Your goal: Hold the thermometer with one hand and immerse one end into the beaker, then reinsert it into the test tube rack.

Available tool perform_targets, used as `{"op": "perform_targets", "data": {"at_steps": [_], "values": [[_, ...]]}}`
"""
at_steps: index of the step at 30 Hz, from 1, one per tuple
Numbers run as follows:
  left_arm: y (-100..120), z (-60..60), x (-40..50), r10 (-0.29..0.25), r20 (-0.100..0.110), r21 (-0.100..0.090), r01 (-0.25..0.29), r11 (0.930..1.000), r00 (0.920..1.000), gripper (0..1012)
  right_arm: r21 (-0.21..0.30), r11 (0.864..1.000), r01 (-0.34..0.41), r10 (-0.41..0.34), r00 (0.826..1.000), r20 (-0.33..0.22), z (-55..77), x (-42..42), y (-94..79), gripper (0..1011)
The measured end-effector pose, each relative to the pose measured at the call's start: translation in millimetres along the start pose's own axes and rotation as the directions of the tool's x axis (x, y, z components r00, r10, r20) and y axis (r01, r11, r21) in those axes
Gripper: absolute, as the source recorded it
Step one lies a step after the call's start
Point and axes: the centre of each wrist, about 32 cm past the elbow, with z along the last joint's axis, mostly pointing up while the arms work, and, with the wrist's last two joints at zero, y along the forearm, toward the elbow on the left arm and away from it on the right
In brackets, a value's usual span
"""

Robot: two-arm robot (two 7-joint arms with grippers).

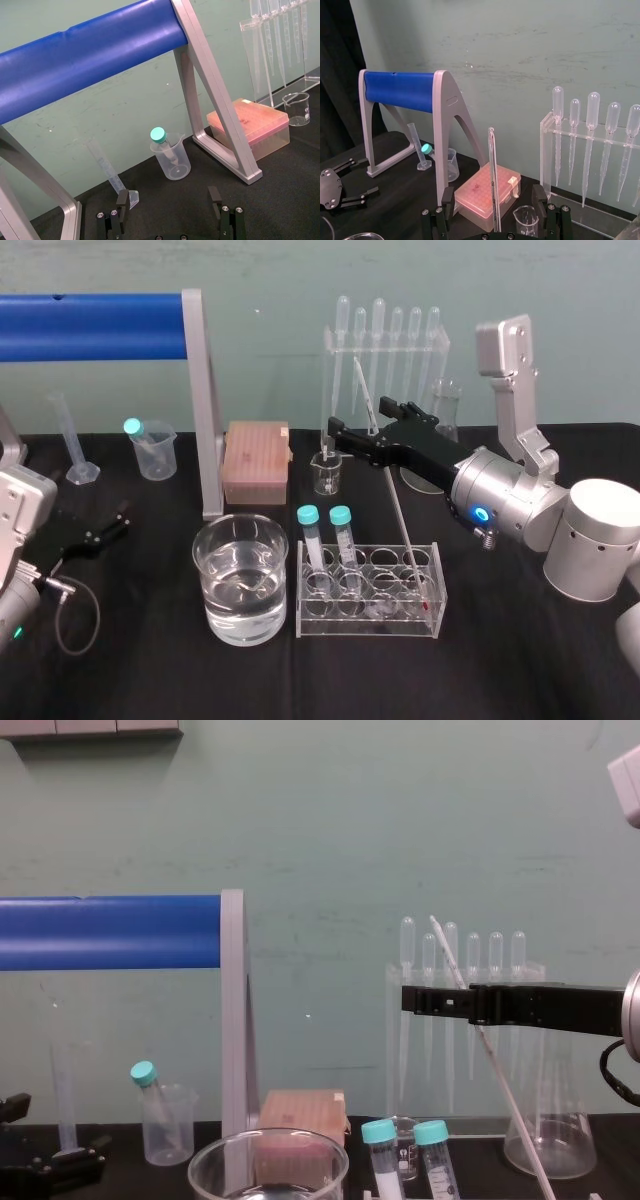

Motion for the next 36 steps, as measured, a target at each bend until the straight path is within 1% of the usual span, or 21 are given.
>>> {"op": "perform_targets", "data": {"at_steps": [3, 9, 12, 14, 17, 18, 21, 22, 24, 25, 26, 27, 28, 29, 31, 32, 33, 35, 36], "values": [[0.0, 0.0, 0.0, 0.000, 0.000, 0.000, 0.000, 1.0000, 1.0000, 1008, 0.000, 1.000, 0.000, 0.000, 1.000, 0.000, 0.0, 0.1, 0.0, 1004], [0.0, 0.0, 0.0, 0.000, 0.000, 0.000, 0.000, 1.0000, 1.0000, 1008, 0.001, 1.000, 0.001, -0.001, 1.000, -0.001, 0.1, 0.2, -0.1, 899], [0.0, 0.0, 0.0, 0.000, 0.000, 0.000, 0.000, 1.0000, 1.0000, 1008, 0.001, 1.000, 0.001, -0.001, 1.000, -0.002, 0.1, 0.2, -0.1, 814], [0.0, 0.0, 0.0, 0.000, 0.000, 0.000, 0.000, 1.0000, 1.0000, 1008, 0.001, 1.000, 0.001, -0.001, 1.000, -0.002, 0.1, 0.2, -0.1, 738], [0.0, 0.0, 0.0, 0.000, 0.000, 0.000, 0.000, 1.0000, 1.0000, 1008, 0.001, 1.000, 0.001, -0.001, 1.000, -0.002, 0.1, 0.2, -0.1, 661], [0.0, 0.0, 0.0, 0.000, 0.000, 0.000, 0.000, 1.0000, 1.0000, 1008, 0.001, 1.000, 0.001, -0.001, 1.000, -0.002, 0.1, 0.2, -0.1, 601], [0.0, 0.0, 0.0, 0.000, 0.000, 0.000, 0.000, 1.0000, 1.0000, 1008, 0.001, 1.000, 0.001, -0.001, 1.000, -0.002, 0.1, 0.1, -0.1, 541], [0.0, 0.0, 0.0, 0.000, 0.000, 0.000, 0.000, 1.0000, 1.0000, 1008, 0.001, 1.000, 0.001, -0.001, 1.000, -0.002, 0.1, 0.2, -0.1, 481], [0.0, 0.0, 0.0, 0.000, 0.000, 0.000, 0.000, 1.0000, 1.0000, 1008, 0.001, 1.000, 0.001, -0.001, 1.000, -0.002, 0.1, 0.2, -0.1, 438], [0.0, 0.0, 0.0, 0.000, 0.000, 0.000, 0.000, 1.0000, 1.0000, 1008, 0.001, 1.000, 0.001, -0.001, 1.000, -0.002, 0.1, 0.2, -0.1, 378], [0.0, 0.0, 0.0, 0.000, 0.000, 0.000, 0.000, 1.0000, 1.0000, 1008, 0.001, 1.000, 0.001, -0.001, 1.000, -0.002, 0.1, 0.2, -0.1, 378], [0.0, 0.0, 0.0, 0.000, 0.000, 0.000, 0.000, 1.0000, 1.0000, 1008, 0.001, 1.000, 0.001, -0.001, 1.000, -0.002, 0.1, 0.2, -0.1, 336], [0.0, 0.0, 0.0, 0.000, 0.000, 0.000, 0.000, 1.0000, 1.0000, 1008, 0.001, 1.000, 0.001, -0.001, 1.000, -0.002, 0.1, 0.2, -0.1, 315], [0.0, 0.0, 0.0, 0.000, 0.000, 0.000, 0.000, 1.0000, 1.0000, 1008, 0.001, 1.000, 0.001, -0.001, 1.000, -0.002, 0.1, 0.2, -0.1, 255], [0.0, 0.0, 0.0, 0.000, 0.000, 0.000, 0.000, 1.0000, 1.0000, 1008, 0.001, 1.000, 0.001, -0.001, 1.000, -0.002, 0.1, 0.2, -0.1, 221], [0.0, 0.0, 0.0, 0.000, 0.000, 0.000, 0.000, 1.0000, 1.0000, 1008, 0.001, 1.000, 0.001, -0.001, 1.000, -0.002, 0.1, 0.2, -0.1, 164], [0.0, 0.0, 0.0, 0.000, 0.000, 0.000, 0.000, 1.0000, 1.0000, 1008, 0.001, 1.000, 0.001, -0.001, 1.000, -0.002, 0.1, 0.2, -0.1, 139], [0.0, 0.0, 0.0, 0.000, 0.000, 0.000, 0.000, 1.0000, 1.0000, 1008, 0.001, 1.000, 0.001, -0.001, 1.000, -0.002, 0.1, 0.2, -0.1, 111], [0.0, 0.0, 0.0, 0.000, 0.000, 0.000, 0.000, 1.0000, 1.0000, 1008, 0.001, 1.000, 0.002, -0.002, 1.000, -0.002, 0.1, 0.2, -0.1, 61]]}}
